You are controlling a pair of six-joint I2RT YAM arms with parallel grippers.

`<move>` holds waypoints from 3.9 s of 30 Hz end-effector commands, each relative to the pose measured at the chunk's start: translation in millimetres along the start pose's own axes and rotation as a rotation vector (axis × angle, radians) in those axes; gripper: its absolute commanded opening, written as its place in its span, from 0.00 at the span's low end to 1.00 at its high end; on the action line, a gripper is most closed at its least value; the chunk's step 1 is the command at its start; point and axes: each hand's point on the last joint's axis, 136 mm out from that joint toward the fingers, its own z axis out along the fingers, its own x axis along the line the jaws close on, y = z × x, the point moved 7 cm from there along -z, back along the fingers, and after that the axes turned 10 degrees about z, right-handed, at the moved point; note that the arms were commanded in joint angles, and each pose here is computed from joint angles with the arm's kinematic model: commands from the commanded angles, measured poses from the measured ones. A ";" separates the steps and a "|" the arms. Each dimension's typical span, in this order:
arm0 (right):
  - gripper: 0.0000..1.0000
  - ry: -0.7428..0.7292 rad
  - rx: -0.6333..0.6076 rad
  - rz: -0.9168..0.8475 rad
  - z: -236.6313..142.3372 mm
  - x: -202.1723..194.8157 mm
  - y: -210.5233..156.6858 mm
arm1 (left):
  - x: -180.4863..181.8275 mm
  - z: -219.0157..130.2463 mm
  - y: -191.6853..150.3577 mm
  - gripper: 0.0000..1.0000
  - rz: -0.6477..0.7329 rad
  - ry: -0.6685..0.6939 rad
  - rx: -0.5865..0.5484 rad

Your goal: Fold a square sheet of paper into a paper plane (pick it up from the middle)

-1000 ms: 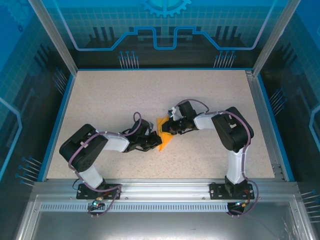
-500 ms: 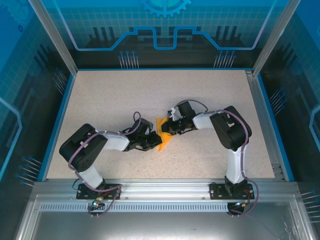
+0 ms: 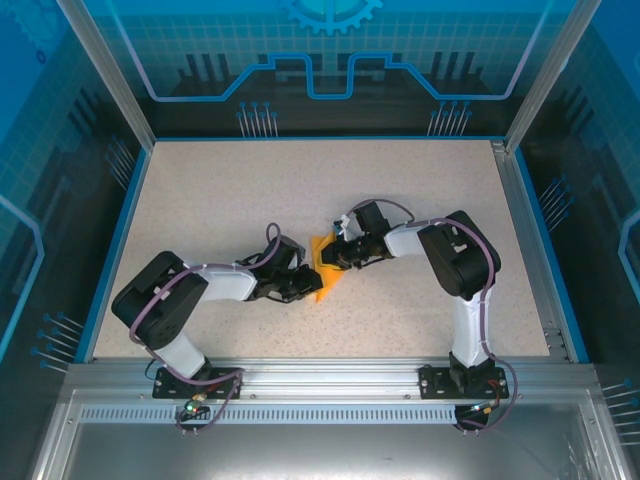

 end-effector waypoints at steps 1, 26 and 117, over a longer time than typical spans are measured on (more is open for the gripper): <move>0.15 -0.083 0.010 0.070 10.5 -27.2 -4.3 | 2.8 -6.6 -0.2 0.21 0.013 0.040 0.009; 0.17 -0.076 -0.022 0.046 1.1 -14.3 -3.7 | 29.8 2.5 -17.9 0.00 -0.124 0.125 0.079; 0.12 -0.376 0.046 0.098 15.4 -45.7 -19.6 | -9.4 -29.0 -22.7 0.19 0.172 0.189 0.185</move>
